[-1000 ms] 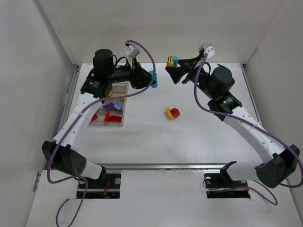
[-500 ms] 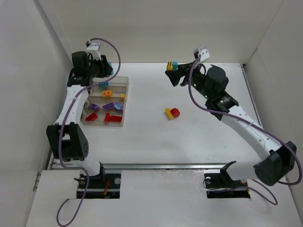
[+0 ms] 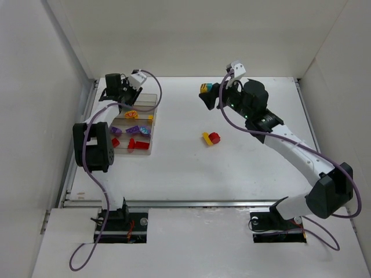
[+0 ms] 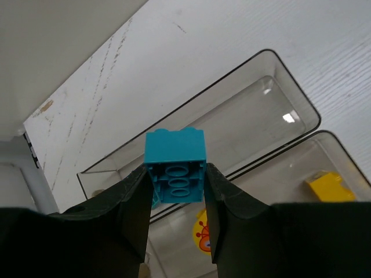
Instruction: Sort the legos into containers by color
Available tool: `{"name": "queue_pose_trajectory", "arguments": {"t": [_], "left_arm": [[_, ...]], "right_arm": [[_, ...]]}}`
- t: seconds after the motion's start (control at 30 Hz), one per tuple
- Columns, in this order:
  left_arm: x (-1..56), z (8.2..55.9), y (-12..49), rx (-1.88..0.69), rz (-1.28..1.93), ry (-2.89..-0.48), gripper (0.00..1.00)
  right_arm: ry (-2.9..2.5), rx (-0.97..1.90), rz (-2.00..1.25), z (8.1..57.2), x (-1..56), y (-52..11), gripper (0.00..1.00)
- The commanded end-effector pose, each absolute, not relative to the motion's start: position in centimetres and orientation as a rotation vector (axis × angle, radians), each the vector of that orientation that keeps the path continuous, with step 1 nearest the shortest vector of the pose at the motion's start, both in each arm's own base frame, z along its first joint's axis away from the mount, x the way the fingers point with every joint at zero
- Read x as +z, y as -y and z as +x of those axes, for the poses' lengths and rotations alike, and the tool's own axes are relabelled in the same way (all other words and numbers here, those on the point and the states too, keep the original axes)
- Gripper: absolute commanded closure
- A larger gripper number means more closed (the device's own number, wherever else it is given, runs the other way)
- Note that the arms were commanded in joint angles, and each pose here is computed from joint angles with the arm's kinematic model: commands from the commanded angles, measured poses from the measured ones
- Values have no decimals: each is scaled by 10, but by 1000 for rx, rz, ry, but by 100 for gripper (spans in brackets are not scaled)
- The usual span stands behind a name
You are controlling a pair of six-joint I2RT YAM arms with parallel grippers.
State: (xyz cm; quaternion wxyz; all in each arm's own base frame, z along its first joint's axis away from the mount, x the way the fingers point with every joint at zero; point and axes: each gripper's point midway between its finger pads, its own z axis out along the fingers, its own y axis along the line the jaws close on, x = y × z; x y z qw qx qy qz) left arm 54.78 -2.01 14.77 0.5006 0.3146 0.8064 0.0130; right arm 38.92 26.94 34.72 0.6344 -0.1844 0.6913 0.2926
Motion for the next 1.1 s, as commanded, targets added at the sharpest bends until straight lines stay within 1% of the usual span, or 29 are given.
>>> {"name": "queue_pose_trajectory", "arguments": {"t": [0.0,0.17,0.27,0.33,0.4,0.43,0.47,0.57,0.6,0.67,0.77,0.97,1.03,1.07], "left_arm": [[182,568,11,164,887,-1802,100],[159,574,11,187,958,-1786,100],[146,575,11,181,972,-1804,100],[151,578,11,192,967,-1783,96],[140,576,11,186,984,-1803,92],[135,576,11,182,986,-1811,88],[127,572,10,179,1004,-1825,75],[119,567,10,170,1022,-1848,54],[119,567,10,170,1022,-1848,37],[130,566,13,159,1008,-1831,29],[150,563,18,122,963,-1808,26],[202,547,37,21,926,-1734,26],[216,537,49,-21,952,-1707,28],[239,528,57,-16,984,-1649,29]], "right_arm": [[-1519,668,-427,391,371,-267,100],[-1547,665,-431,395,363,-269,100],[-1542,665,-430,397,368,-270,100],[-1561,663,-433,398,362,-271,100],[-1553,657,-424,400,366,-270,100],[-1562,656,-425,399,364,-270,100],[-1562,656,-425,399,364,-270,100],[-1563,649,-418,400,366,-269,100],[-1563,649,-418,400,366,-269,100],[-1563,657,-427,398,368,-270,100],[-1562,664,-434,397,368,-271,100],[-1563,687,-474,391,366,-278,100],[-1559,687,-488,390,366,-279,100],[-1546,703,-503,386,370,-280,100]]}}
